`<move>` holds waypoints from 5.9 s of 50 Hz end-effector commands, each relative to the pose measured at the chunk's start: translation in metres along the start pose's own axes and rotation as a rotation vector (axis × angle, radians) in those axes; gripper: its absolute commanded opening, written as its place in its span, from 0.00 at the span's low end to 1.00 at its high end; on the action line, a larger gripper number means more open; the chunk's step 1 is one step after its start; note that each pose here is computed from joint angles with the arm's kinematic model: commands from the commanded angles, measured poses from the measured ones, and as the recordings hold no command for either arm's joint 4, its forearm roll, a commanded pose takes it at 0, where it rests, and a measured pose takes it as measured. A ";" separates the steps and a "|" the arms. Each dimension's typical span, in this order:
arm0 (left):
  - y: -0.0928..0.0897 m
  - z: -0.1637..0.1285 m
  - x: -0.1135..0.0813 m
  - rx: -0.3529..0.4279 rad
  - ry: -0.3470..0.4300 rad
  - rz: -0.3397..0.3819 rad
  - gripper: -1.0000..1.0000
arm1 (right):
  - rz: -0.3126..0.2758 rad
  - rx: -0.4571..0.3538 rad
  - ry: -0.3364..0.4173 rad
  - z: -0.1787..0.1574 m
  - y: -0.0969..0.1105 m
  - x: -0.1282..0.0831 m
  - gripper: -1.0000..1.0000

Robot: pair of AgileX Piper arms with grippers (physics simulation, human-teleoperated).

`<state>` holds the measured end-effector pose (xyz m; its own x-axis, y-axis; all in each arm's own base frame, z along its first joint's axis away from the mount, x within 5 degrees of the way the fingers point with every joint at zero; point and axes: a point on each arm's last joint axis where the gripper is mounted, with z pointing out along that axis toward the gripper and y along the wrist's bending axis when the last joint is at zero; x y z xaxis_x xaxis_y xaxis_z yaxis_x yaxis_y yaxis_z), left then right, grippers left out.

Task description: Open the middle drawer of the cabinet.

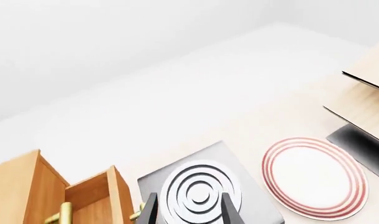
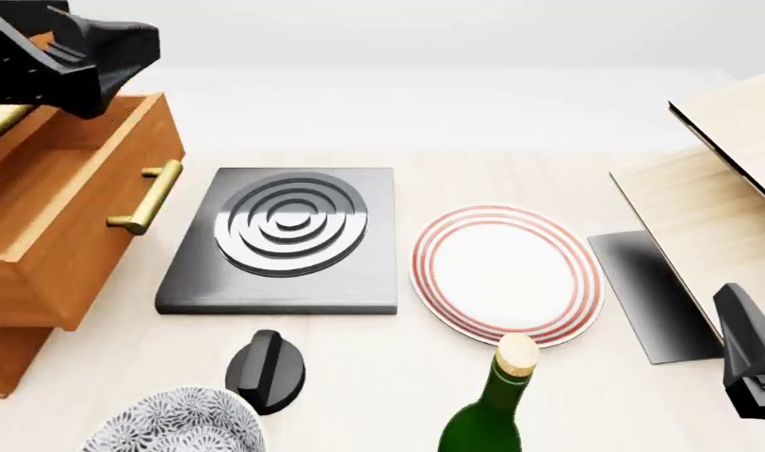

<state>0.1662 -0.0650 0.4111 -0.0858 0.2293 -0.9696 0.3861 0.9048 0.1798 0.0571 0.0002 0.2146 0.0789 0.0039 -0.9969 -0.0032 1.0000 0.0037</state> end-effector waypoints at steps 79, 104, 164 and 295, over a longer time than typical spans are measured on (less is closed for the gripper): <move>0.096 0.134 -0.041 -0.210 0.367 -0.212 1.00 | 0.000 0.000 0.000 0.000 0.000 0.000 1.00; 0.120 0.163 -0.038 -0.248 0.416 -0.256 1.00 | 0.000 0.000 0.000 0.000 0.000 0.000 1.00; 0.140 0.227 0.061 -0.279 0.553 -0.321 1.00 | 0.000 0.000 0.000 0.000 0.000 0.000 1.00; 0.028 0.213 0.076 -0.038 0.612 -0.214 1.00 | 0.000 0.000 0.000 0.000 0.000 0.000 1.00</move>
<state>0.3898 -0.0999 0.2814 -0.7162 0.1459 -0.6825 0.1955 0.9807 0.0045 0.0571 0.0002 0.2146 0.0790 0.0040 -0.9969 -0.0033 1.0000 0.0038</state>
